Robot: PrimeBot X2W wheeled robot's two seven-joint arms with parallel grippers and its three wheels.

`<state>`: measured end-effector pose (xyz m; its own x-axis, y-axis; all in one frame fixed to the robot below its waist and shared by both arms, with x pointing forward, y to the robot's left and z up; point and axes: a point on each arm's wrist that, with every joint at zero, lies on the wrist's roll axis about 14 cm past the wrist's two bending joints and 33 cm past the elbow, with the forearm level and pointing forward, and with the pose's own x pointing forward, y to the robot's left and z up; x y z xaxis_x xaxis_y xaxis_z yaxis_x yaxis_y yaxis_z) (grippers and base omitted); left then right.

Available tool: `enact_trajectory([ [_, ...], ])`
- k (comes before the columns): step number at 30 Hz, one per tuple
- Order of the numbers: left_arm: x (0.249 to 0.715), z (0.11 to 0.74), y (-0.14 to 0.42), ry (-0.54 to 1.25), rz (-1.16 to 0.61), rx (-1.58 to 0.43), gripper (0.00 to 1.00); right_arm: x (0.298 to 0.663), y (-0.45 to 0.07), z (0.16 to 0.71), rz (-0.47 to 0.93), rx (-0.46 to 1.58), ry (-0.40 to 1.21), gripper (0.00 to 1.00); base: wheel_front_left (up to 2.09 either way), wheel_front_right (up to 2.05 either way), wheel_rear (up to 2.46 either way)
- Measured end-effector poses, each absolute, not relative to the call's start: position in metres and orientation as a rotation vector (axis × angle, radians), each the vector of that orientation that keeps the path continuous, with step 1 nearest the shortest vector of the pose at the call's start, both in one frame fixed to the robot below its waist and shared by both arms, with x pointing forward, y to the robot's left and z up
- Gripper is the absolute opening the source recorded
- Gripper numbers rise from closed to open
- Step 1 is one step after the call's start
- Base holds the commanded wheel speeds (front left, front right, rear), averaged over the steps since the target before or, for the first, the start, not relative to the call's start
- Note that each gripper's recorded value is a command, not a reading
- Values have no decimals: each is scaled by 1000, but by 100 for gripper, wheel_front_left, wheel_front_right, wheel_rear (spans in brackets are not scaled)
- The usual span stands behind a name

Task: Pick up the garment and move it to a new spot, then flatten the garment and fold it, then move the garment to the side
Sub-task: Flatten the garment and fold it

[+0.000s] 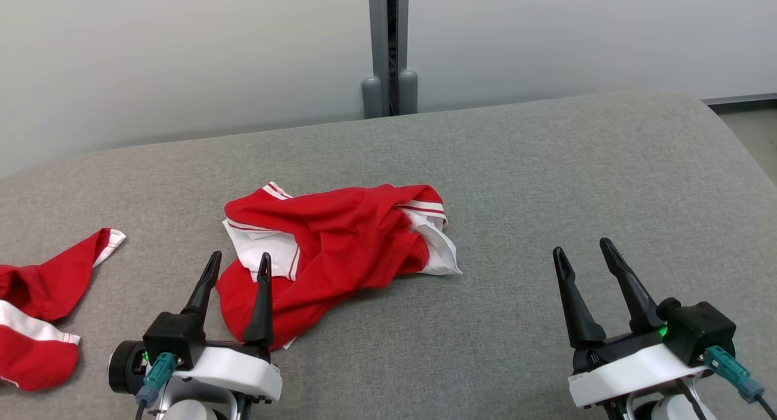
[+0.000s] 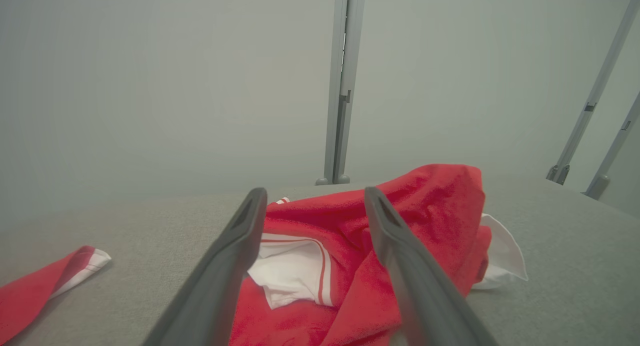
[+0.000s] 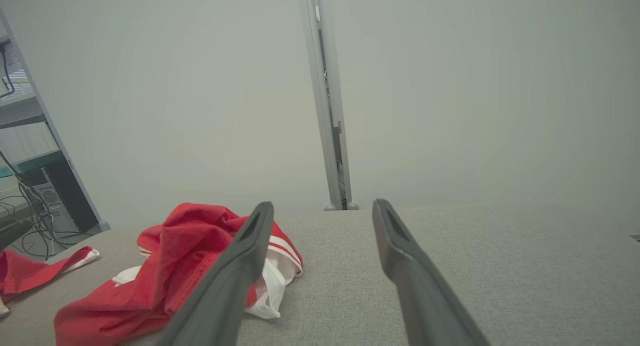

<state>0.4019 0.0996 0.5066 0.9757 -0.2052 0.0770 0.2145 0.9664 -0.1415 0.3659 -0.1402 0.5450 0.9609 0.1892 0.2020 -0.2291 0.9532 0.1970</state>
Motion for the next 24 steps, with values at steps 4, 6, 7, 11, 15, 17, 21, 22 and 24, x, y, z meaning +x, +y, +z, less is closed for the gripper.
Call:
enact_trajectory([
  [4,399,507,105,-61,-187,-155,100,366,-133,545,232,222,-180,100,0,0,0],
  [6,398,505,105,-55,-183,-153,100,366,-131,544,238,225,-178,100,0,0,0],
  [7,398,504,105,-52,-184,-153,100,367,-131,544,236,239,-178,100,0,0,0],
  [11,403,499,104,-40,-188,-156,100,371,-130,545,237,255,-178,100,0,0,0],
  [15,411,499,105,-40,-187,-159,100,377,-128,545,242,259,-179,100,0,0,0],
  [17,416,496,107,-31,-182,-155,100,379,-128,542,245,258,-168,100,0,0,0],
  [21,432,487,112,-6,-172,-138,100,388,-127,542,253,252,-170,100,0,0,0],
  [22,438,487,113,-4,-170,-134,100,390,-126,541,258,250,-168,100,0,0,0],
  [24,452,486,116,1,-165,-149,100,395,-123,538,270,247,-159,100,0,0,0],
])
